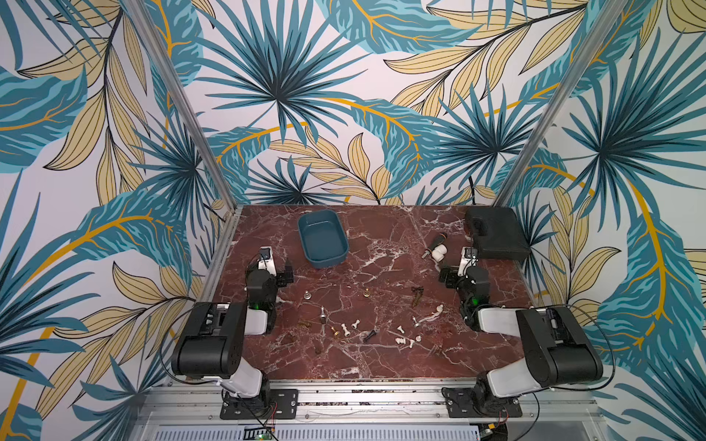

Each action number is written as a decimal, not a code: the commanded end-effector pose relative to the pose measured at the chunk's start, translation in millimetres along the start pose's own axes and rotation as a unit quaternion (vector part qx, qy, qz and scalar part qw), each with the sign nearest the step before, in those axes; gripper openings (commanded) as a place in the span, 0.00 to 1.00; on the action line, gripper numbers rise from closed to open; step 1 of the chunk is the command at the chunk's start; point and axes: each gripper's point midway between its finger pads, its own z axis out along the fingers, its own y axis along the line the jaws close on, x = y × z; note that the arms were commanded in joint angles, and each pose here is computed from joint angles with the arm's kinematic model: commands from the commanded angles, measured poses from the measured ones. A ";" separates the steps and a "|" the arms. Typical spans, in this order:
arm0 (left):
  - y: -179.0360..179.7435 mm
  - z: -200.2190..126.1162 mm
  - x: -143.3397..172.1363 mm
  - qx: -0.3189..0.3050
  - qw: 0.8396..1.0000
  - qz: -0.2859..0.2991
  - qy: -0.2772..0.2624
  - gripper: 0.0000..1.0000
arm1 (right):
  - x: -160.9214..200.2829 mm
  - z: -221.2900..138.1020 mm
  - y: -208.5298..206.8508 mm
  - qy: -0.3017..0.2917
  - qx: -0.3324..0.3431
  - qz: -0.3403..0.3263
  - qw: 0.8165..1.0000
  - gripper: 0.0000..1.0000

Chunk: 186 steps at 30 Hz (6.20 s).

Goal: Put the chess pieces into the storage box
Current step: Pick up the chess piece at the center of the board, then place the chess piece in the storage box.

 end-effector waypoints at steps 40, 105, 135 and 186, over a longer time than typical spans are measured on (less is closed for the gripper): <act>-10.6 -61.5 -110.4 -0.011 0.992 -0.077 0.096 0.82 | -90.7 -73.7 17.3 0.136 -0.013 0.109 0.985 0.80; -112.0 -72.2 -111.3 0.235 0.951 0.027 0.202 0.81 | 70.7 -109.4 112.6 0.435 -0.013 0.067 0.898 0.14; -128.2 -73.6 -100.2 0.277 0.932 0.007 0.235 0.80 | 33.5 -95.9 193.5 0.433 -0.206 0.026 0.877 0.11; -100.6 -67.9 -96.3 0.191 0.948 0.002 0.254 0.81 | -60.2 -13.2 447.2 0.316 -0.362 0.000 0.877 0.31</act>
